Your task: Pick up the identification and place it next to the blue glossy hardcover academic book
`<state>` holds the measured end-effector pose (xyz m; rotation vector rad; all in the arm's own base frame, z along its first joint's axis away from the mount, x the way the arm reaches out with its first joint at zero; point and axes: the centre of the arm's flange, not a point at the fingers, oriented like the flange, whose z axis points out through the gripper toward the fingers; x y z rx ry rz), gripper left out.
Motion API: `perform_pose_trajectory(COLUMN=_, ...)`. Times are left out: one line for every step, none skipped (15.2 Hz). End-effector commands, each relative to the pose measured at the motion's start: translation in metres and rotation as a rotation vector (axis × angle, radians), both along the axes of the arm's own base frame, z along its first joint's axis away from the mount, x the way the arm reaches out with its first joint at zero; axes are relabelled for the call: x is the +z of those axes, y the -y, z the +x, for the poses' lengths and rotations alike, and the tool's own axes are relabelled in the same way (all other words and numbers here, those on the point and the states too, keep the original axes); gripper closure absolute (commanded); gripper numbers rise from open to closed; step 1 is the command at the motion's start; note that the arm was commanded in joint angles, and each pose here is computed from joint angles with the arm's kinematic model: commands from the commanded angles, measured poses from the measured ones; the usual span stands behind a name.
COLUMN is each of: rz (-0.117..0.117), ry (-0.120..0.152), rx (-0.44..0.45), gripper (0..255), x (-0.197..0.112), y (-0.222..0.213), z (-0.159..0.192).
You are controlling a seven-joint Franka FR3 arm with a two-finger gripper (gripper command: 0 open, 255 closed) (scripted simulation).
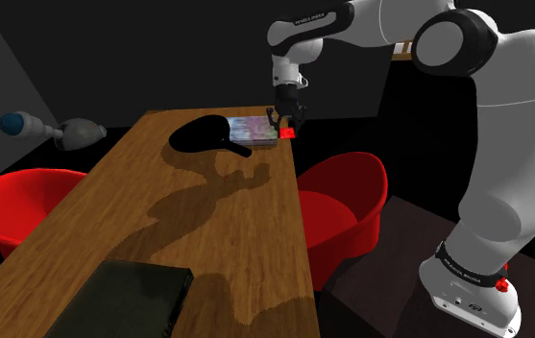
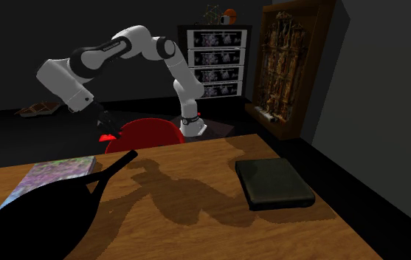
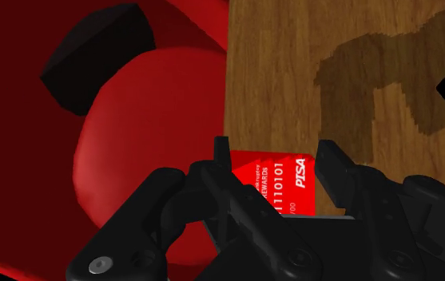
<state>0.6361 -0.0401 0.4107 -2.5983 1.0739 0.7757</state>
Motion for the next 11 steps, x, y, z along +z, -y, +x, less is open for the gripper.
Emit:
perform_pose_trajectory(rz=0.0, ry=0.0, rx=0.001, gripper=255, x=-0.005, y=0.01, z=-0.002)
perform_pose_trajectory(rz=0.0, ry=0.0, rx=0.001, gripper=255, x=-0.01, y=0.01, z=-0.002)
perform_pose_trajectory(rz=0.0, ry=0.0, rx=0.001, gripper=255, x=-0.015, y=0.01, z=-0.002)
perform_pose_trajectory(rz=0.0, ry=0.0, rx=0.001, gripper=255, x=-0.02, y=0.01, z=-0.002)
perform_pose_trajectory(rz=0.0, ry=0.0, rx=0.001, gripper=255, x=-0.026, y=0.01, z=-0.002)
perform_pose_trajectory(rz=0.0, ry=0.0, rx=0.001, gripper=255, x=-0.031, y=0.01, z=-0.002)
perform_pose_trajectory(rz=0.0, ry=0.0, rx=0.001, gripper=255, x=-0.036, y=0.01, z=-0.002)
perform_pose_trajectory(rz=0.0, ry=0.0, rx=0.001, gripper=255, x=-0.042, y=0.01, z=-0.002)
perform_pose_trajectory(rz=0.0, ry=0.0, rx=0.001, gripper=255, x=-0.047, y=0.01, z=-0.002)
perform_pose_trajectory(rz=0.0, ry=0.0, rx=0.001, gripper=255, x=-0.052, y=0.01, z=-0.002)
perform_pose_trajectory(rz=0.0, ry=0.0, rx=0.001, gripper=255, x=-0.057, y=0.01, z=-0.002)
